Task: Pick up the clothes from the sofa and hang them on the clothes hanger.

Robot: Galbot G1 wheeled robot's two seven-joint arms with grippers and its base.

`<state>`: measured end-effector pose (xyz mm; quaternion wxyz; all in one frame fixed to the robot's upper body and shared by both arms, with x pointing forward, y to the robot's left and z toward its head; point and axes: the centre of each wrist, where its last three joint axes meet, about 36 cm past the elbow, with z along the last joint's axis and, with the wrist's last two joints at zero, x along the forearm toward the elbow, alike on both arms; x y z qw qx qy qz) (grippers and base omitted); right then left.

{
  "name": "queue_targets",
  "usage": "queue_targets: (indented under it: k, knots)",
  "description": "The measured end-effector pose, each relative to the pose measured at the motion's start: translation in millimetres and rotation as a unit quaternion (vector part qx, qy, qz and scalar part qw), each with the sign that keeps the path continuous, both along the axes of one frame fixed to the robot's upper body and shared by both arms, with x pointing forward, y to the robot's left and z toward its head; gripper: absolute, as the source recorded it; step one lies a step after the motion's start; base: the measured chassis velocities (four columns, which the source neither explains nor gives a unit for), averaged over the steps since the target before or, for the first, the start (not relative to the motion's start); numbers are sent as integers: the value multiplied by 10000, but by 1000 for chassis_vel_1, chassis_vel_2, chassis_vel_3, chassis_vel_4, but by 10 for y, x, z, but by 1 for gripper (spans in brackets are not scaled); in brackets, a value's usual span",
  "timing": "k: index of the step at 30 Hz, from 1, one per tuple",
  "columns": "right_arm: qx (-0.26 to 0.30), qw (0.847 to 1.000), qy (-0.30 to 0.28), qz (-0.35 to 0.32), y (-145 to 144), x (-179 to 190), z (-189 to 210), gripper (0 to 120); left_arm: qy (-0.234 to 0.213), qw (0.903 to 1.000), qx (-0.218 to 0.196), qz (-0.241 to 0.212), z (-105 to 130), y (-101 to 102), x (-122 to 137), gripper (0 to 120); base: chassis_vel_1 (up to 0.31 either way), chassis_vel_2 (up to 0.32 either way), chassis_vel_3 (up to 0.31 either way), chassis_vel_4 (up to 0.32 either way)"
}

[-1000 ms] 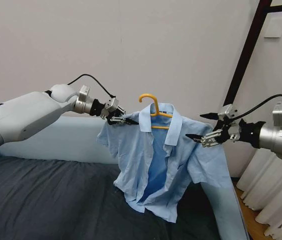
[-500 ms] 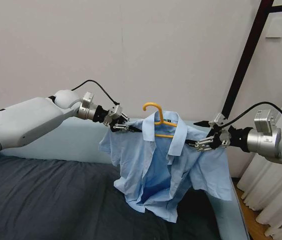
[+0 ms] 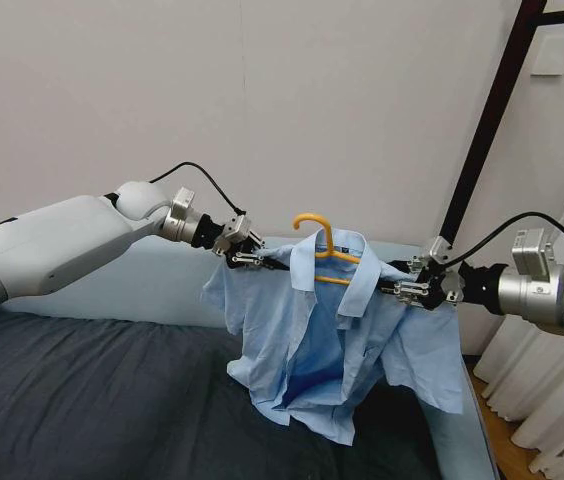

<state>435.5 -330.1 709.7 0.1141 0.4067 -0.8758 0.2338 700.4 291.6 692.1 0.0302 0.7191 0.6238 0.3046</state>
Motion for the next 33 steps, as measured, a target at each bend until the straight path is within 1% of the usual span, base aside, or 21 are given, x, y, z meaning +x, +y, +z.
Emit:
queue_targets:
  k: [1,3,10,12,13,14,15,16,18,19,20,23,24,27,28,29,31,33]
  knots:
    - [4,10000,4,18,6,-7,-3,13,-5,10000,-8,10,-1,3,0,1,0,0,0,0]
    - [21,10000,14,45,13,-18,-12,9,-20,10000,-27,41,-5,10,2,1,0,0,0,0]
    - [85,9999,55,32,17,-34,-14,9,-112,9998,-131,139,-43,9,-11,1,0,0,0,0]
    - [148,9999,67,-27,-6,-26,2,9,-217,9993,-236,200,-28,24,-29,7,0,0,0,0]
    - [148,9999,67,-27,-6,-26,2,9,-217,9993,-236,200,-28,24,-29,7,0,0,0,0]
    - [198,9997,83,-92,-22,-23,16,9,-304,9987,-310,265,-22,43,-40,14,0,0,0,0]
    - [224,9996,101,-152,-34,-22,25,9,-378,9980,-373,330,-21,68,-48,15,0,0,0,0]
    - [265,9993,134,-241,-43,-25,39,9,-492,9969,-462,405,-17,103,-60,22,0,0,0,0]
    - [339,9985,195,-378,-51,-23,59,9,-634,9950,-600,481,6,148,-81,28,0,0,0,0]
    - [372,9980,225,-468,-60,-15,71,9,-709,9937,-686,537,11,169,-101,34,0,0,0,0]
    - [372,9980,225,-468,-60,-15,71,9,-709,9937,-686,537,11,169,-101,34,0,0,0,0]
    - [548,9953,323,-734,-93,22,109,8,-872,9897,-935,649,-40,207,-186,47,0,0,0,0]
    - [548,9953,323,-734,-93,22,109,8,-872,9897,-935,649,-40,207,-186,47,0,0,0,0]
    - [640,9930,431,-895,-102,41,134,8,-932,9867,-1133,705,-136,223,-338,62,0,0,0,0]
    - [640,9930,431,-895,-102,41,134,8,-932,9867,-1133,705,-136,223,-338,62,0,0,0,0]
    - [695,9921,463,-933,-95,48,146,8,-954,9853,-1208,745,-174,229,-388,67,0,0,0,0]
    - [821,9902,490,-1017,-88,69,178,8,-970,9816,-1408,848,-267,231,-481,76,0,0,0,0]
    - [1004,9873,527,-1115,-93,88,228,8,-945,9758,-1684,1022,-408,213,-610,86,0,0,0,0]
